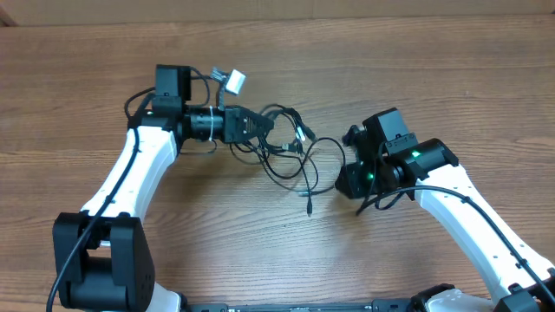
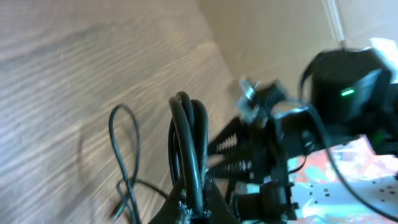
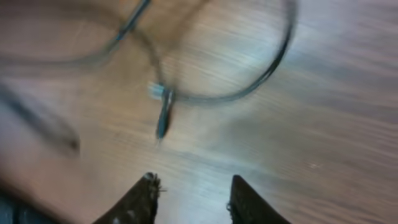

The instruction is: Untangle cables

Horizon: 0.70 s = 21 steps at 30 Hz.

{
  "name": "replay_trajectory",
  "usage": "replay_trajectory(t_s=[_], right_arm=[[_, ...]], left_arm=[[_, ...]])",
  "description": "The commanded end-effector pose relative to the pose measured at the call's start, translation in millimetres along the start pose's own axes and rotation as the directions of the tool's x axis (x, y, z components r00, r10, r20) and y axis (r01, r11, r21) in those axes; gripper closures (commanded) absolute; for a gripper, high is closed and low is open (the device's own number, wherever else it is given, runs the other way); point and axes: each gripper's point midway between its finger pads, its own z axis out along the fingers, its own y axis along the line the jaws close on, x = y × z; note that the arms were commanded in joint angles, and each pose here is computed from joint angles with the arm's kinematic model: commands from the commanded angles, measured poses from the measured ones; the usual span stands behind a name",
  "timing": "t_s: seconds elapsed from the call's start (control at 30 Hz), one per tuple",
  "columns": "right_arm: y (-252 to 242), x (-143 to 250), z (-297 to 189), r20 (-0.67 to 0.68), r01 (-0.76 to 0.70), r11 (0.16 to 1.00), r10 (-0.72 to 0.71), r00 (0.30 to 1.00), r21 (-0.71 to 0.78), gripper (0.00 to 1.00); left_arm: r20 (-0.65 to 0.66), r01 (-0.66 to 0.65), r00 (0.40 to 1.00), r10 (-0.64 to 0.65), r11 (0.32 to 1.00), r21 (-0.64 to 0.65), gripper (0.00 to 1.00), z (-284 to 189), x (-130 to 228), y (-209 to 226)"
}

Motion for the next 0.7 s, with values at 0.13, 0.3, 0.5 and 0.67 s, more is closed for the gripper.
replay_trajectory(t_s=[0.13,0.3,0.5,0.67], right_arm=[[62,-22,-13,0.078,0.050,0.936,-0.024,0.997,-0.349,0.50],[68,-25,-15,0.096,0.074,0.924,-0.041,0.995,-0.374,0.49],[66,-26,-15,0.102,0.079,0.928,-0.044,0.994,-0.365,0.56],[57,-30,-12,0.118,0.077,0.947,-0.042,0.992,-0.311,0.73]], left_arm=[[0.007,-0.116,0.993,0.116,0.993,0.032,0.96,0,-6,-20],[0.021,-0.134,0.991,0.133,0.981,0.138,0.96,-1,-10,-40],[0.027,-0.135,0.991,0.132,0.979,0.153,0.96,-1,-13,-43],[0.017,-0.132,0.991,0.131,0.978,0.164,0.96,2,-11,-47]])
